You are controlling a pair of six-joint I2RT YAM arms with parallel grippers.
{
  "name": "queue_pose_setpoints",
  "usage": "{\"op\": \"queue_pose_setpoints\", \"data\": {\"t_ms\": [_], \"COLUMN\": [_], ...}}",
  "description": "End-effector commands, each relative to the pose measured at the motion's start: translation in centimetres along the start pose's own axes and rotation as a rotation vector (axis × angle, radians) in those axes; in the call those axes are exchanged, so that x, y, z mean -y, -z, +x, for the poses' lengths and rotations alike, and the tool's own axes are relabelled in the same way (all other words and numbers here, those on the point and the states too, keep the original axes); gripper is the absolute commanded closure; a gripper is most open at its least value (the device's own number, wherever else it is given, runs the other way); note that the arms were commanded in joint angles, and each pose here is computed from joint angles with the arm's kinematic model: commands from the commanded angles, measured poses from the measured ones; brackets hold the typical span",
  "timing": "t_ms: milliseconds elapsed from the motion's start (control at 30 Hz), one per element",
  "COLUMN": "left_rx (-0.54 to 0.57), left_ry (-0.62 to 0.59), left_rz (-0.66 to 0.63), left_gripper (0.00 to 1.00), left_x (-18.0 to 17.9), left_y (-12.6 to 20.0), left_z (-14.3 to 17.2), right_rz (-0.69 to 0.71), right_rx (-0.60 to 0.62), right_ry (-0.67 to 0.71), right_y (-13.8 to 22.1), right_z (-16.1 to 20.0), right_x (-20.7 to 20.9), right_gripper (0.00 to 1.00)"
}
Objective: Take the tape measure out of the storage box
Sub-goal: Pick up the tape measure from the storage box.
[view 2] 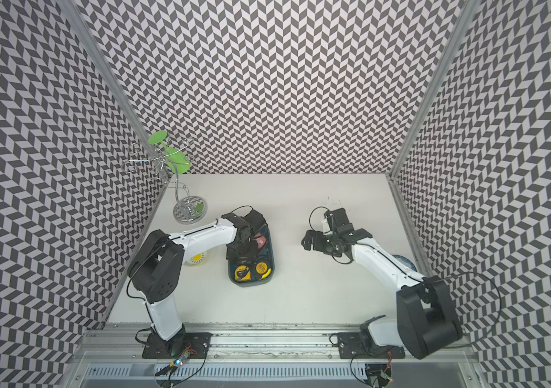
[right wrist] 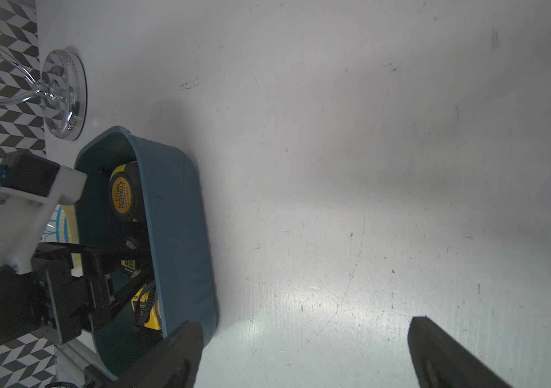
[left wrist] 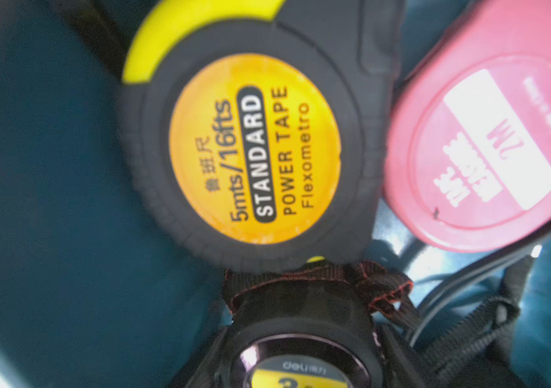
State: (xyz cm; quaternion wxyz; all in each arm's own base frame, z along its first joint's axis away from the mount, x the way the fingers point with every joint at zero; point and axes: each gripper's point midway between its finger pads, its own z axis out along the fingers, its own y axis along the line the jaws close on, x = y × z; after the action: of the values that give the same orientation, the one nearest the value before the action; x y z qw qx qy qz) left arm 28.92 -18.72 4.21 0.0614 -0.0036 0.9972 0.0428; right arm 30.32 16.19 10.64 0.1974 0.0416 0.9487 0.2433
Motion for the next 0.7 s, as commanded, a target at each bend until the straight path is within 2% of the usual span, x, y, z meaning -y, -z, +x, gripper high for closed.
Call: {"op": "queue_pose_setpoints", "data": {"t_ms": [0, 167, 433, 667], "left_rx": [0.054, 0.114, 0.183, 0.268], "left_ry": [0.03, 0.054, 0.092, 0.167], "left_rz": [0.008, 0.024, 0.074, 0.23], "left_gripper": [0.71, 0.82, 0.88, 0.96], "left_x": [0.0, 0.1, 0.4, 2.2], "left_y": [2.2, 5.0, 8.6, 13.7], "left_z": [-1.7, -3.1, -4.5, -6.3], "right_rz": [-0.028, -0.03, -0.048, -0.176], "right_rx": [0.046, 0.047, 0.051, 0.106], "right_ry": [0.004, 0.003, 0.007, 0.05], "right_y": [0.5, 0.6, 0.8, 2.0], "right_z": [-0.9, -1.0, -1.1, -1.6], "right_x": [-0.5, -0.6, -1.0, -3.3], "right_gripper": [0.01, 0.0, 0.0, 0.0]}}
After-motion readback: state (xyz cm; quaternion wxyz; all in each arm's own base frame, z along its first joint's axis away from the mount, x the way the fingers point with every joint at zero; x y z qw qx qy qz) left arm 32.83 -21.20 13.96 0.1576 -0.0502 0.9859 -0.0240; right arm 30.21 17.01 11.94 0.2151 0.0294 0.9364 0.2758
